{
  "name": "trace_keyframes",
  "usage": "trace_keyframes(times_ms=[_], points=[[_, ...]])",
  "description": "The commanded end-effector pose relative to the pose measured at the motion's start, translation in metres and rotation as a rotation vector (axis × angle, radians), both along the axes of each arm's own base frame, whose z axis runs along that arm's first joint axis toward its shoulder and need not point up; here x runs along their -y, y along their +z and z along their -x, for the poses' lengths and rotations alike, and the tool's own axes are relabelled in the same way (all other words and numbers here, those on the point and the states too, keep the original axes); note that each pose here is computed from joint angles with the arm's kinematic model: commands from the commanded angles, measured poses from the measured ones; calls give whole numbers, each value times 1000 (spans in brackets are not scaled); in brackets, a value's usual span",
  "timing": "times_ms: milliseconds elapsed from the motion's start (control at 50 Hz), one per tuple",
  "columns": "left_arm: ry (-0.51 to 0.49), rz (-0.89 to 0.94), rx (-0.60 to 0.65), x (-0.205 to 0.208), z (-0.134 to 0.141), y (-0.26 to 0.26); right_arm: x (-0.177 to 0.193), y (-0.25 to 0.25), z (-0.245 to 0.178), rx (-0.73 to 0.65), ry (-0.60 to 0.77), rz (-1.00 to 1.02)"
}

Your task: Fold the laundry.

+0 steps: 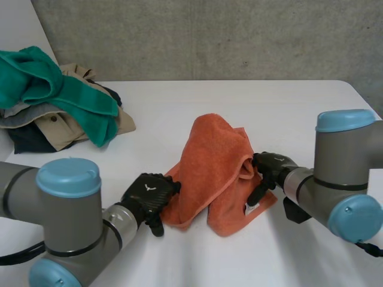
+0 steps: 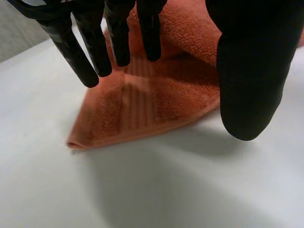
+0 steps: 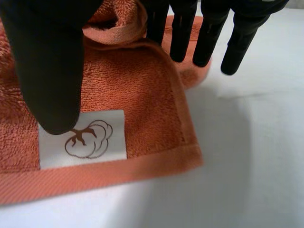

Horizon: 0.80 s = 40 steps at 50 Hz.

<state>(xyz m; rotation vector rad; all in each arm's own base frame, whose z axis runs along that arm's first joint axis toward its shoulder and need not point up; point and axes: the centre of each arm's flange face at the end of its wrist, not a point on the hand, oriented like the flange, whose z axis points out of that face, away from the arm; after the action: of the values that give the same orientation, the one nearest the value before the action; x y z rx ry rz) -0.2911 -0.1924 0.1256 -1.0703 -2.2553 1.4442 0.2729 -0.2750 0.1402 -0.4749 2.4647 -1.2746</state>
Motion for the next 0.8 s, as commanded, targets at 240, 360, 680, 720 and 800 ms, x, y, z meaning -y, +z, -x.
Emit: trace_keyframes(times_ms=[240, 360, 680, 720, 800], points=[[22, 88, -17, 9, 19, 0, 3, 33, 0, 49, -20, 171], [28, 91, 0, 11, 26, -7, 11, 75, 24, 65, -72, 279], [98, 76, -55, 17, -4, 35, -9, 130, 37, -258, 114, 461], [94, 46, -44, 12, -8, 31, -11, 132, 34, -254, 120, 467], [85, -24, -23, 1, -14, 19, -15, 140, 29, -233, 125, 484]])
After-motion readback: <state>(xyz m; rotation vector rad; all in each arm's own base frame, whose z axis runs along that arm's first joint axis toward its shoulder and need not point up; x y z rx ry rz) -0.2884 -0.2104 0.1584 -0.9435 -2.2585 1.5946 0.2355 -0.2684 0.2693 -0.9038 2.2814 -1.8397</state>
